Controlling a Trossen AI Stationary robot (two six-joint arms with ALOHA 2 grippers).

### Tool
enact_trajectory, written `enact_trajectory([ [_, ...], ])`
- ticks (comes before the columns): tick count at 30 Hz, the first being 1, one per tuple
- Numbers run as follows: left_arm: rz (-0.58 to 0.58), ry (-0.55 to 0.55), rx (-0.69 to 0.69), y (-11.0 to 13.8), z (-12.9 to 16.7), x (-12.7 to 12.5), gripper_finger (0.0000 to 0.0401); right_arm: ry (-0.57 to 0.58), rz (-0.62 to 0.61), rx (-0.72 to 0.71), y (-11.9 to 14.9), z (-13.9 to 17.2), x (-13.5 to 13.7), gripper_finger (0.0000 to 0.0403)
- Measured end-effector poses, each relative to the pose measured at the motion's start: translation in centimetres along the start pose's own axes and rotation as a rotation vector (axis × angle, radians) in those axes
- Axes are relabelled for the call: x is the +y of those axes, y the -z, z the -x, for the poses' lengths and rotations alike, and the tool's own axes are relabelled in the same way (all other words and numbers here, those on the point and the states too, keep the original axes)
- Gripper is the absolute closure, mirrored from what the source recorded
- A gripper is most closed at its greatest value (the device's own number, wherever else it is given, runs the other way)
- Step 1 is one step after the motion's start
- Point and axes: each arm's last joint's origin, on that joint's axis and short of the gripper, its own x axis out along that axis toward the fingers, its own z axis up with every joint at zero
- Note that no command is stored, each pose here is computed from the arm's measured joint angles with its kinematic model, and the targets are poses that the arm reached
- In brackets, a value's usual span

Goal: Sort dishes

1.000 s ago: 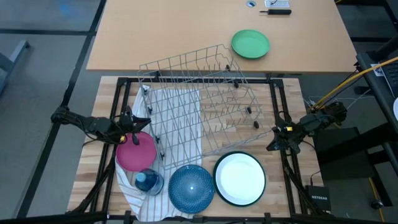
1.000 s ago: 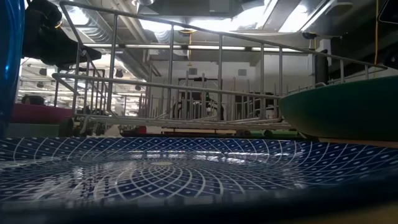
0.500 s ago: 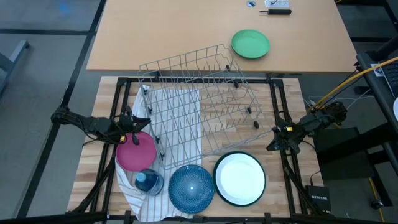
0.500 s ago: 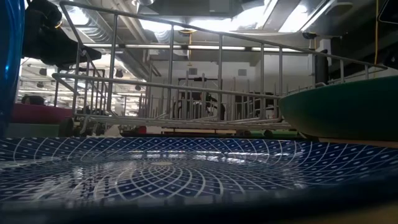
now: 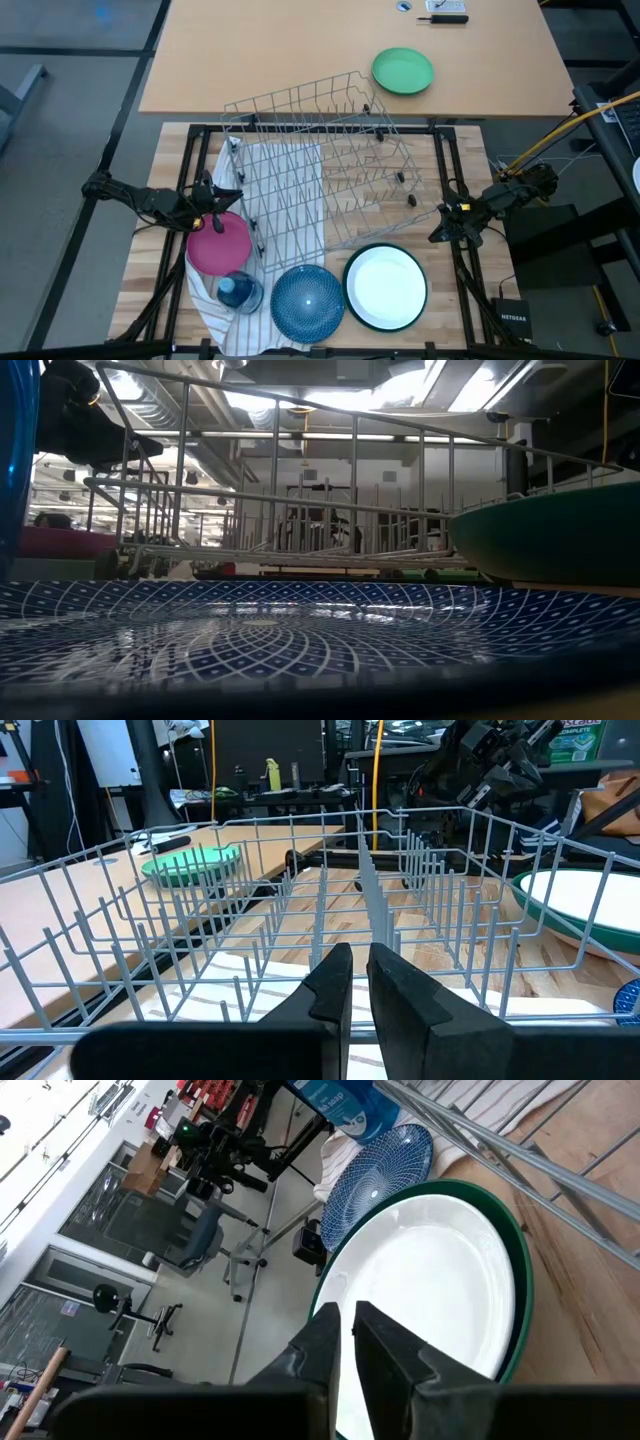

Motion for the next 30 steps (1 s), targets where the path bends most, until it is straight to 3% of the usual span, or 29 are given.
enact_trajectory([
  [7, 0.0, 0.0, 0.0, 0.0, 0.0, 0.0, 0.0372, 0.001, 0.0, -0.002, -0.01, 0.0, 0.0, 0.0364],
  [13, 0.0, 0.0, 0.0, 0.0, 0.0, 0.0, 0.0372, 0.063, -0.003, -0.088, -0.26, 0.01, -0.18, 0.0364],
  [18, 0.0, 0.0, 0.0, 0.0, 0.0, 0.0, 0.0372, 0.109, -0.135, -0.173, -0.48, 0.05, -0.34, 0.0364],
  [30, 0.0, 0.0, 0.0, 0.0, 0.0, 0.0, 0.0372, 0.112, -0.131, -0.178, -0.49, 0.06, -0.35, 0.0364],
])
